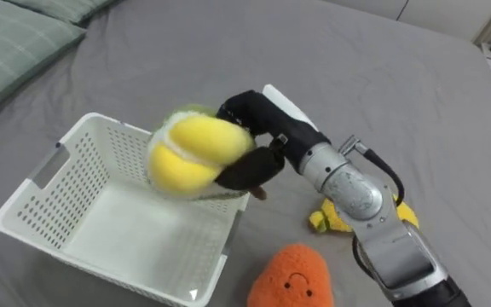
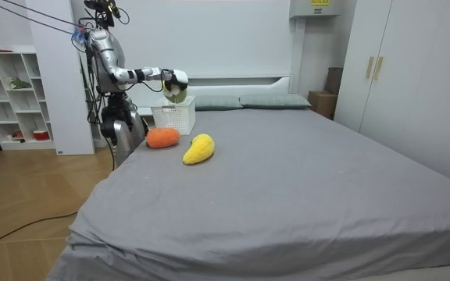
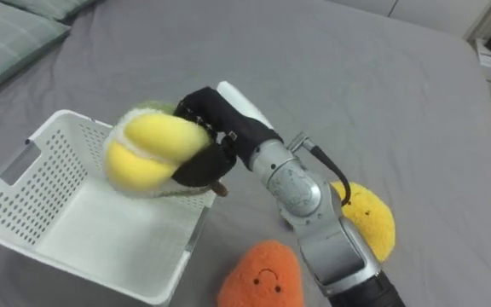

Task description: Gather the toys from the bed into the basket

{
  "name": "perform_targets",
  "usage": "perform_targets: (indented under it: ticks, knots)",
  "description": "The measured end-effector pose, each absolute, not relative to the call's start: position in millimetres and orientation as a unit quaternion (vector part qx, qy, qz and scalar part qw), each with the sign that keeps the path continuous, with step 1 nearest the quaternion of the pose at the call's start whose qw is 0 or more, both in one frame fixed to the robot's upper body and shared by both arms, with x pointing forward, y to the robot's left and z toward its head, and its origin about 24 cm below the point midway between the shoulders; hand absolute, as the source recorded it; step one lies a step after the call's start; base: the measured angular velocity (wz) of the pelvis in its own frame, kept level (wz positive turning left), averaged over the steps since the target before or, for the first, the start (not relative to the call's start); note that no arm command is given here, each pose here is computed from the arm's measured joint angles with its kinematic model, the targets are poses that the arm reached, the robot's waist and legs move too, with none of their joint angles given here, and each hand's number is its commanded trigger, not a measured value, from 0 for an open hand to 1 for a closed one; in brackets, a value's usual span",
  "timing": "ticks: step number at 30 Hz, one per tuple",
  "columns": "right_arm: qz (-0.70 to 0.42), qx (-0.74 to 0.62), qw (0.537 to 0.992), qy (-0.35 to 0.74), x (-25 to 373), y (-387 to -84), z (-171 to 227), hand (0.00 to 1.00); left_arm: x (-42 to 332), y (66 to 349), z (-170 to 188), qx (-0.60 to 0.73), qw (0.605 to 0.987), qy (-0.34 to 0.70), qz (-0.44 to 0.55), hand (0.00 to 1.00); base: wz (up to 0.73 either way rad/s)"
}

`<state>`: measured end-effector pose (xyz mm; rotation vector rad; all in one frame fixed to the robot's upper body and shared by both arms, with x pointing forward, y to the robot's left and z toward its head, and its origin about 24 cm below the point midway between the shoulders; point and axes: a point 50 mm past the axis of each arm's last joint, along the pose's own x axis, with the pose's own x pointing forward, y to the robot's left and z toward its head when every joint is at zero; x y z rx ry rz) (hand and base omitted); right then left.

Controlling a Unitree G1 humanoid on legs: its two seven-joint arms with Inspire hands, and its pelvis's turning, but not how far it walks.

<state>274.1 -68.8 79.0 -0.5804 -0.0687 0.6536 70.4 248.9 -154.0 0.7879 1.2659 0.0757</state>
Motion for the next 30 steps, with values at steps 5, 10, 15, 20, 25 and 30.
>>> perform_targets:
  ticks: [5,10,15,20,25,30]
  knots:
    - [0.351,-0.28,0.893,-0.026,267.6,-56.4,73.0,0.0,82.4,248.1,-150.7,0.361,0.746,0.558,0.038,0.0,0.04]
    - [0.354,-0.282,0.892,-0.021,267.4,-56.8,71.9,0.0,89.1,247.9,-148.5,0.361,0.754,0.548,0.04,0.0,0.05]
    - [0.358,-0.283,0.89,-0.018,267.1,-56.6,70.7,0.0,89.3,247.9,-148.5,0.36,0.754,0.548,0.038,0.0,0.02]
    - [0.365,-0.285,0.886,-0.009,266.6,-56.8,67.1,0.0,89.5,248.2,-148.4,0.36,0.754,0.548,0.038,0.0,0.0]
    - [0.366,-0.304,0.88,0.009,267.9,-59.5,58.9,0.0,89.6,249.3,-148.0,0.362,0.753,0.548,0.038,0.0,0.0]
    - [0.372,-0.304,0.877,0.012,267.4,-58.9,58.1,0.0,90.8,250.0,-147.7,0.362,0.754,0.547,0.037,0.0,0.0]
